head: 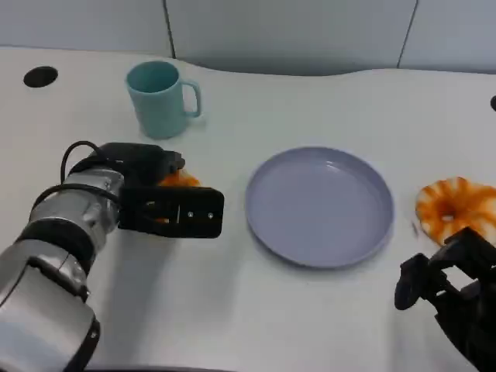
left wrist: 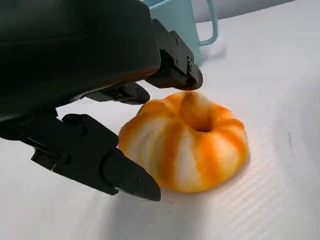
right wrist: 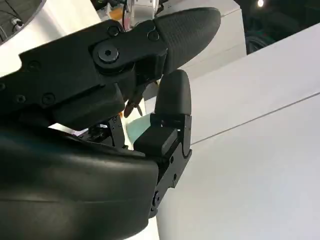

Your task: Grasp the bread from the table and place it into the plate.

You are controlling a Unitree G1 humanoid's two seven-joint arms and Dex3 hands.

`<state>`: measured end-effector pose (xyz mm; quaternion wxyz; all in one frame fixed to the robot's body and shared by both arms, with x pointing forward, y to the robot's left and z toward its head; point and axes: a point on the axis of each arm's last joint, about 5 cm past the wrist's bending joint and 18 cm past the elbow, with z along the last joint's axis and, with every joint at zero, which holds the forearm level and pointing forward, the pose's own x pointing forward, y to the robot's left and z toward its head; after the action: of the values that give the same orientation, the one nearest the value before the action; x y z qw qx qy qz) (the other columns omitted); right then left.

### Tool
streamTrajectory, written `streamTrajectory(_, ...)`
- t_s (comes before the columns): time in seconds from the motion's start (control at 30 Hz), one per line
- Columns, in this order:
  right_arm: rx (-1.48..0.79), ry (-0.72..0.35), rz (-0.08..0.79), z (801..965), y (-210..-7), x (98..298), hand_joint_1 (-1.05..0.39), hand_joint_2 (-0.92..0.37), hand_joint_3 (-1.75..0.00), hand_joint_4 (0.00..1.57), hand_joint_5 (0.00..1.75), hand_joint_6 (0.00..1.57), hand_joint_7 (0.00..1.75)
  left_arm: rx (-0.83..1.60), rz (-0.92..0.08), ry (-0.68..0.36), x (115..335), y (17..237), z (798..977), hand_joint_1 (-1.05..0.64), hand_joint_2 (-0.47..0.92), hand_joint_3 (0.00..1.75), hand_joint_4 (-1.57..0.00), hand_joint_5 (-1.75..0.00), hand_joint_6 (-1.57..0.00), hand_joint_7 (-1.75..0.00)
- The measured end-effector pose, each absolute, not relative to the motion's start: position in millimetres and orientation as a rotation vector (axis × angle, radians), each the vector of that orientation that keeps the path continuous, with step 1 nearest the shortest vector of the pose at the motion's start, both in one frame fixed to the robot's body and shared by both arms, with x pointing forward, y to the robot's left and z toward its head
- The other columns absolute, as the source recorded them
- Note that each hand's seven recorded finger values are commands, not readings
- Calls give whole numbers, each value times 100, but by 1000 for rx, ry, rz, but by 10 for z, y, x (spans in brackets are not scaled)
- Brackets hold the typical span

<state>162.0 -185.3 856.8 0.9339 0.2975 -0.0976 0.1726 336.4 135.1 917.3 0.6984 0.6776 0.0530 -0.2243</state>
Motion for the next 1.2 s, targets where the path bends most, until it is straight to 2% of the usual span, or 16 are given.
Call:
streamTrajectory(0.7, 608, -200, 349, 8571, -1847, 1625, -57, -92, -9, 57, 173, 66, 126, 1581, -478, 160, 3352, 1358, 9136, -36, 81, 0, -31, 0, -29, 0)
streamTrajectory(0.83, 608, -201, 349, 8572, -1847, 1625, -56, -92, -9, 57, 172, 66, 126, 1559, -490, 182, 3354, 1357, 9139, -27, 83, 0, -36, -3, -28, -1)
streamTrajectory(1.2, 605, -213, 352, 8608, -1846, 1634, -56, -92, -8, 57, 171, 66, 125, 1537, -495, 190, 3353, 1344, 9139, -22, 84, 0, -43, -5, -30, -1)
